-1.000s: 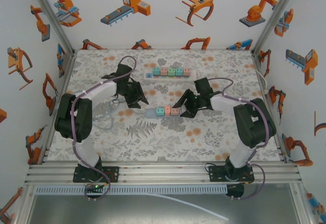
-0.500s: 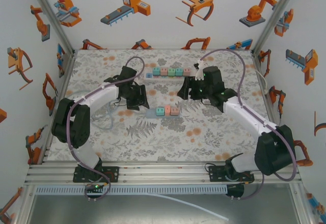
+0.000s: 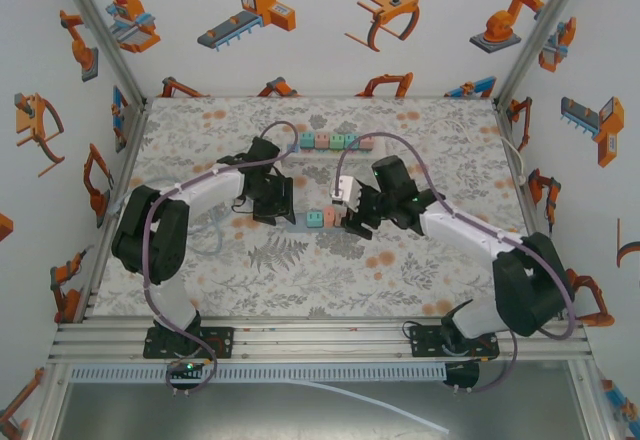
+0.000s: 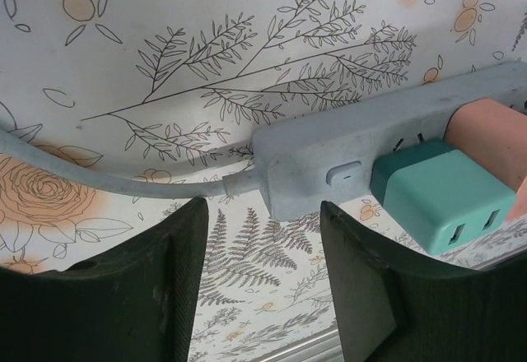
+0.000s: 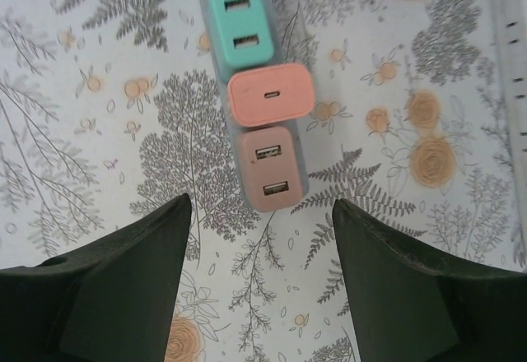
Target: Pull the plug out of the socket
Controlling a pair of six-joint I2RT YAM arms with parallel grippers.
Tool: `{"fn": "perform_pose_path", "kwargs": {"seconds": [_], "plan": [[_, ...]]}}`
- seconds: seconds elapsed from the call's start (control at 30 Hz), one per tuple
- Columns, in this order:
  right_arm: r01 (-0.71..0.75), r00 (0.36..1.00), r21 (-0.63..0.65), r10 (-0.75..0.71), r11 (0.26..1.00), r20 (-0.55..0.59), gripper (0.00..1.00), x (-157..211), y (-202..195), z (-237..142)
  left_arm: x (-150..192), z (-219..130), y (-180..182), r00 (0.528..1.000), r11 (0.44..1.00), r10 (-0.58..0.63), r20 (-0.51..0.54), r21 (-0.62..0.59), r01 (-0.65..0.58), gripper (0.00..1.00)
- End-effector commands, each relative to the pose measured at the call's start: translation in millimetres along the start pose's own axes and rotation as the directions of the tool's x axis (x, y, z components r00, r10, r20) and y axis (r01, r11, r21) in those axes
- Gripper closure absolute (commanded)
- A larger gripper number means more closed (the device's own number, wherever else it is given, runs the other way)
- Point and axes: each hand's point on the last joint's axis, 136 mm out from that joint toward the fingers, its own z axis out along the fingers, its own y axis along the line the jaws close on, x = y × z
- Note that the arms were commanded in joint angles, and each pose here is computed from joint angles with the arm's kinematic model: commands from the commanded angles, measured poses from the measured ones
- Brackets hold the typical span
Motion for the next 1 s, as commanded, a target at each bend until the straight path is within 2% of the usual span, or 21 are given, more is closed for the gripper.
{"fn": "perform_pose_path", "kwargs": {"seconds": [0.0, 0.13, 0.4, 0.83, 0.97], "plan": [[0.100, 0.995, -0.027, -0.100, 0.995, -0.009, 0.37, 0, 0, 11, 0, 2, -1, 0.999, 0.999, 0.031, -0.014, -0.006, -0.031, 0.45], [0.082, 0.997, -0.040, -0.082, 0.996, 0.017, 0.39, 0, -1, 24, 3, 6, 0, 0.999, 0.999, 0.034, -0.027, -0.009, -0.035, 0.45], [0.069, 0.997, -0.085, -0.067, 0.994, 0.029, 0.54, -2, 1, 38, 11, 18, 2, 0.997, 0.999, 0.038, -0.062, -0.020, -0.040, 0.45], [0.064, 0.996, -0.109, -0.058, 0.992, 0.064, 0.72, -23, -4, 34, 25, 33, 14, 0.994, 0.996, 0.024, -0.110, -0.077, -0.033, 0.46], [0.068, 0.995, -0.122, -0.058, 0.990, 0.084, 0.75, -31, -4, 30, 29, 35, 22, 0.992, 0.989, 0.035, -0.124, -0.140, -0.052, 0.46]]}}
